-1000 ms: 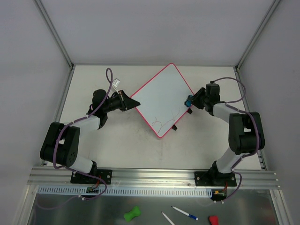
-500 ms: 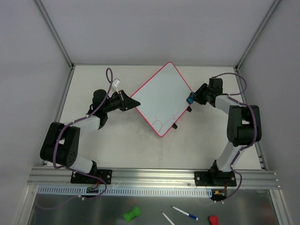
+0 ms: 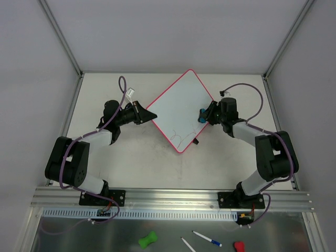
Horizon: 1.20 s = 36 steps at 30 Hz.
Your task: Erase the whiteboard
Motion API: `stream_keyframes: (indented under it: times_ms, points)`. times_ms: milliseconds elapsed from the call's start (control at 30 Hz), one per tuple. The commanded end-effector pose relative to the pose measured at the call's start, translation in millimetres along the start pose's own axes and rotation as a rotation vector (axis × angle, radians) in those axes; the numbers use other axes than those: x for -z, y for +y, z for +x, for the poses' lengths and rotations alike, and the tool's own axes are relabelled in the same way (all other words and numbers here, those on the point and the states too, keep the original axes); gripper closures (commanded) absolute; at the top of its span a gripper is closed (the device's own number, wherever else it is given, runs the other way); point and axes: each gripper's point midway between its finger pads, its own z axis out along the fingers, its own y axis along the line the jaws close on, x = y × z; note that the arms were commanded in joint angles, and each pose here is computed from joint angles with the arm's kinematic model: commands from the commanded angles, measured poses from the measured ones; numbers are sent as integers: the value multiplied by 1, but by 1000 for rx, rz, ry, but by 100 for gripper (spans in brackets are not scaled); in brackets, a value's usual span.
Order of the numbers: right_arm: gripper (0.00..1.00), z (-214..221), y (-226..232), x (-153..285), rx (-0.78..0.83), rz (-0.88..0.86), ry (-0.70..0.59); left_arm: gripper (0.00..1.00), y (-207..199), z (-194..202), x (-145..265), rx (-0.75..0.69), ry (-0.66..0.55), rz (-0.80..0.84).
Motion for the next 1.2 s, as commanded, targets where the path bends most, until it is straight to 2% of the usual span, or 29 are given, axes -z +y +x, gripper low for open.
stream_keyframes:
  times_ms: [0,133,333,467,767,1033,1167]
  points:
    - [100,50,15,6,75,-60,79,100,-6,10,-2,-48,49,42]
    - [100,77,18,19,113,-22,92,100,-6,10,-2,-46,49,42]
    - [100,112,58,29,243,-96,134,100,-6,10,-2,-44,49,42]
    - [100,139,100,32,417,-147,172,100,-7,10,-2,-43,49,43]
    - [100,172,139,37,721,-170,171,100,-7,9,-2,-44,49,42]
    - [100,189,141,50,791,-150,186,100,-11,7,-1,-49,47,42]
    - [100,194,121,56,777,-98,199,100,-10,7,0,-42,47,30]
